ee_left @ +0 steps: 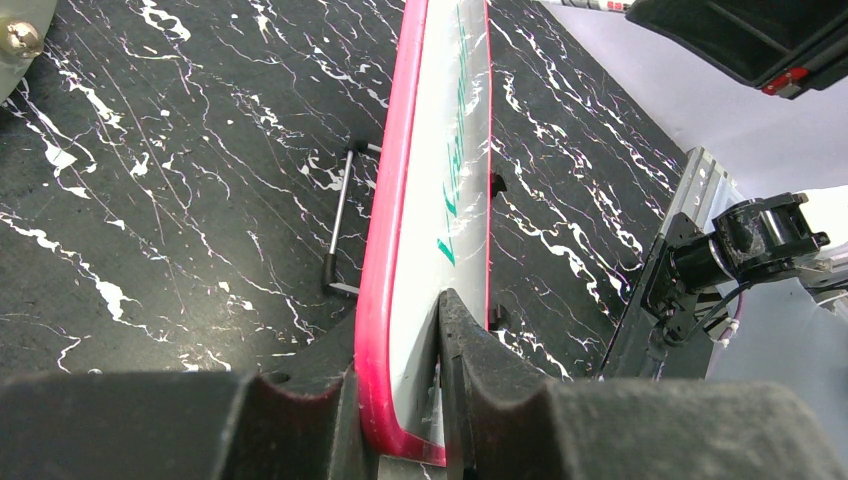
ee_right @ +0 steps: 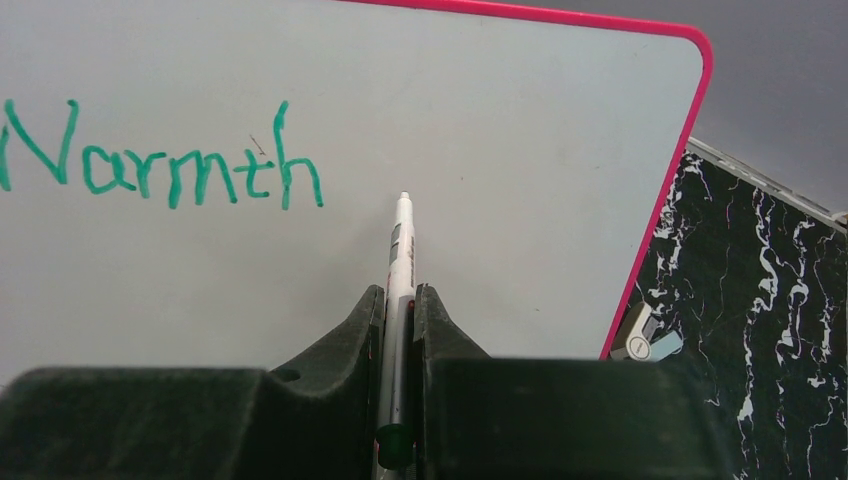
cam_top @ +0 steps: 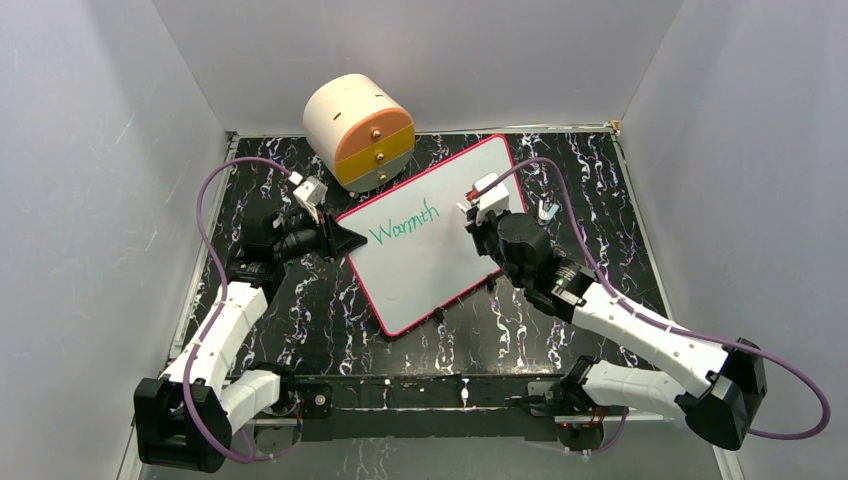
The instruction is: Write a sentence on the whiteboard
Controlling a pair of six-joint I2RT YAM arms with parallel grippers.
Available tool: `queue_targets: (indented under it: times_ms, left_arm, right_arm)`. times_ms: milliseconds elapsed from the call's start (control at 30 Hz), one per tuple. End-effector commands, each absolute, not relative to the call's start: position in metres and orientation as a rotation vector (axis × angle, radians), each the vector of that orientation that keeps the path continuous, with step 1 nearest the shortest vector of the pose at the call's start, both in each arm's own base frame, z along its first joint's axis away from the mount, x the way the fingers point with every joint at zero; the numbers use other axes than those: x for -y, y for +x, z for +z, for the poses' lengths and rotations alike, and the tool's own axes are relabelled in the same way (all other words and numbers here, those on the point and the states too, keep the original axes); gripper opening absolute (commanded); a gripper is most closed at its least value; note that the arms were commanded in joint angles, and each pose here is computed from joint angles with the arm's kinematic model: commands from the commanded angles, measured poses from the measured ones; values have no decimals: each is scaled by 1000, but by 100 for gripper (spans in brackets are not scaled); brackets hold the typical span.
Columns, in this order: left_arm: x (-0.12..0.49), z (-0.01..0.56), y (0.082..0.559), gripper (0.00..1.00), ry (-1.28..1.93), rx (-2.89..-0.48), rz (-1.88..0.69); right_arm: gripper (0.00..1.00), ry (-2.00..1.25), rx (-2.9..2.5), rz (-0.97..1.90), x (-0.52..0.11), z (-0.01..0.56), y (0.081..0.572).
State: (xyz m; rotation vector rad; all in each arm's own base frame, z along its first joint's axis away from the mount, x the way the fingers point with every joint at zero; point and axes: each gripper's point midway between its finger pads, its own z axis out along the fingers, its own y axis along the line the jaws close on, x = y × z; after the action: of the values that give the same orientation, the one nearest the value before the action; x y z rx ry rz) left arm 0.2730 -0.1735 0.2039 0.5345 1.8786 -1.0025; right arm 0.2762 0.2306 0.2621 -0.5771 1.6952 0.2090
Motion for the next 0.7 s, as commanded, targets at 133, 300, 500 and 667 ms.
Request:
queue_targets:
  times_ms: [133,300,500,667]
  left_arm:
    - [157,133,263,0,585,-2093,-843]
    - [157,132,263,0,588,-2094,-846]
    - [157,132,263,0,588,-2096,-848]
    - [157,132,262,0,589,-2095,-852]
  right_arm:
    - [0,-470,-1618,272,-226,296,296]
    - [0,-470,-1599,285,-228,302,303]
    - [0,-467,-1596,294,-228,301,312]
    - [0,-462,-1586,312,-226,305,316]
